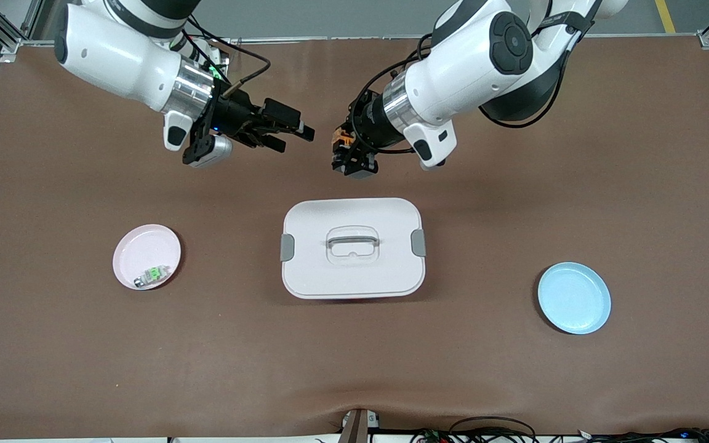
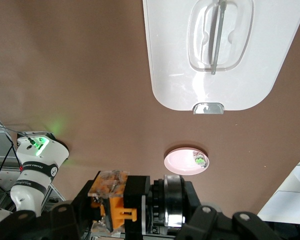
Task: Transfer orange switch to right arm and place
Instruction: 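Reach the right gripper toward the orange switch held by the left gripper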
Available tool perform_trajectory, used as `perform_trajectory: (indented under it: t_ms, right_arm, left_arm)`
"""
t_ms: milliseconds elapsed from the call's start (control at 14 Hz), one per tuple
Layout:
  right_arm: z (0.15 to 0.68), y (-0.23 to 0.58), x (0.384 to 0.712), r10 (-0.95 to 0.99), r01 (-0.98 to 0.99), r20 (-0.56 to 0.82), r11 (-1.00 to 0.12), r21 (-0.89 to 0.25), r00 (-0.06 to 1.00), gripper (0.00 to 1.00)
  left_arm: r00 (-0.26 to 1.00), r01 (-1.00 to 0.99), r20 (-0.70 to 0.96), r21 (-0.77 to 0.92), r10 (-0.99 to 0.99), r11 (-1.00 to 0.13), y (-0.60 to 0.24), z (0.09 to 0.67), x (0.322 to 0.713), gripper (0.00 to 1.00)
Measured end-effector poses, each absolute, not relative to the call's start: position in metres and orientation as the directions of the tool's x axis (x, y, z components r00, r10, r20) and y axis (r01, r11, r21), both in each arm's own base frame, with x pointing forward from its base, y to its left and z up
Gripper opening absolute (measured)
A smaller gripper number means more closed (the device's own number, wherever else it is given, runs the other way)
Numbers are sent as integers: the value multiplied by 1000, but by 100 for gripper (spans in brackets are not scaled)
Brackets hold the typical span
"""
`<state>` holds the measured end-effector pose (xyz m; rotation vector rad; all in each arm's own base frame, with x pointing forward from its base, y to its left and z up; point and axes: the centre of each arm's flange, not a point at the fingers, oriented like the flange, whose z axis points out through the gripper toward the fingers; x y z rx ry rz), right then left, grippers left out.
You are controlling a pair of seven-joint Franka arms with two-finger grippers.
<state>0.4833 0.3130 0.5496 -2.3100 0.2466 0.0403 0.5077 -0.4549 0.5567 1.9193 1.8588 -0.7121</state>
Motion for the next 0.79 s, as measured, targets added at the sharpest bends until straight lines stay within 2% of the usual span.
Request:
perform_trajectory:
  t_ms: [357, 786]
  right_arm:
    - [544, 352, 473, -206, -216, -105, -647, -731, 973, 100]
    - [537, 373, 478, -206, -206, -92, -649, -732, 974, 100]
  left_arm:
    - [-1, 995, -592, -79, 806, -57, -455, 556, 508, 72]
    - [-2, 995, -591, -80, 806, -57, -455, 555, 509, 72]
